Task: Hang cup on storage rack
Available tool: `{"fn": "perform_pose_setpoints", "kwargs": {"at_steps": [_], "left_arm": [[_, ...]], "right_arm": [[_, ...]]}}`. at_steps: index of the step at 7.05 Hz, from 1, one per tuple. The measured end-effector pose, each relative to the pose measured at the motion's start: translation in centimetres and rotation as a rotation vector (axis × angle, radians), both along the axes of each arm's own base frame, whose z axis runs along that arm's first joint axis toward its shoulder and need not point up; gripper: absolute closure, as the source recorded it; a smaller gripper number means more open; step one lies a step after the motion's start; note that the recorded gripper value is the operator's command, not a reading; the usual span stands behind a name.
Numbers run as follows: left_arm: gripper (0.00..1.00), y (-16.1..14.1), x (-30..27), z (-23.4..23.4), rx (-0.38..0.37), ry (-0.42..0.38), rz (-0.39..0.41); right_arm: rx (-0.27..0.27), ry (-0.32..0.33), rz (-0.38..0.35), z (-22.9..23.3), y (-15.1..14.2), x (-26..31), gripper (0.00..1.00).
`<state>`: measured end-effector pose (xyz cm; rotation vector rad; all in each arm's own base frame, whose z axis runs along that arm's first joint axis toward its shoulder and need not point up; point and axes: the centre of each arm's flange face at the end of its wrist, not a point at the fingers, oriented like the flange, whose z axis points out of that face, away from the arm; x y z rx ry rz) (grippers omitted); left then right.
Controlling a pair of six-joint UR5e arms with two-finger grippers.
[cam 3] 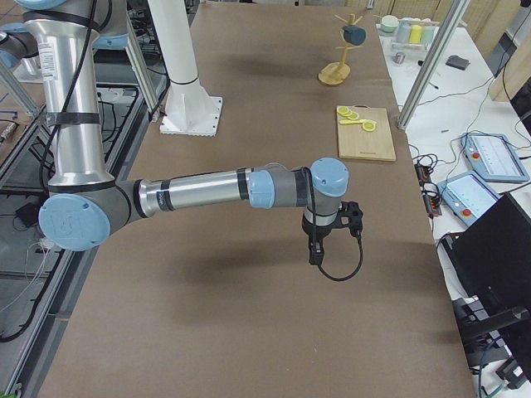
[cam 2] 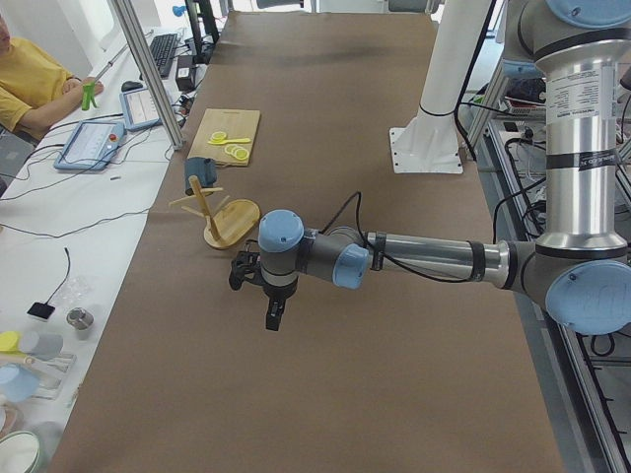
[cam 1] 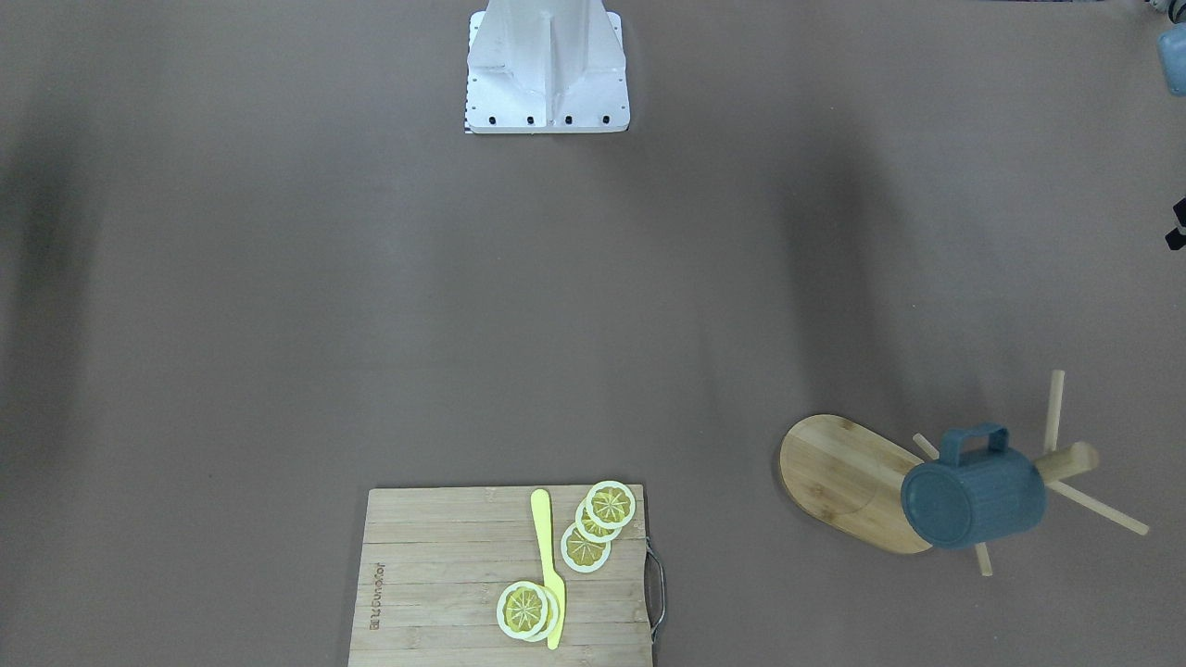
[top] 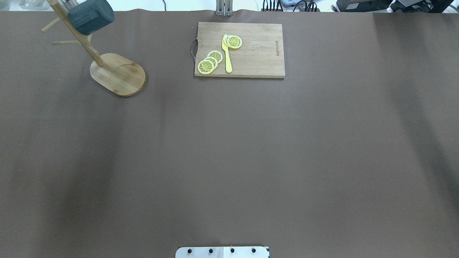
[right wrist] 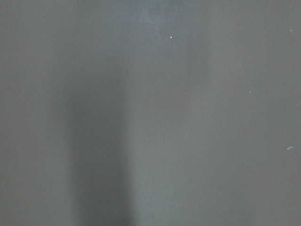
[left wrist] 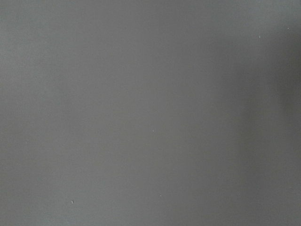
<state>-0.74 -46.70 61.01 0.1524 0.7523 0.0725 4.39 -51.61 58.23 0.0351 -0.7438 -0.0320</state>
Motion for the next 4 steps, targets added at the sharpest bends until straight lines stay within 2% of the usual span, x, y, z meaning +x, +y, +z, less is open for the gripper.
{"fn": "perform_pose_setpoints", "kwargs": {"at_steps": [4], "left_arm": [[0.02, 0.00, 0.01, -0.10, 0.003, 0.001, 0.001]], "right_arm": [[-0.009, 0.009, 0.003, 0.28, 0.26, 0.31, 0.00]]}}
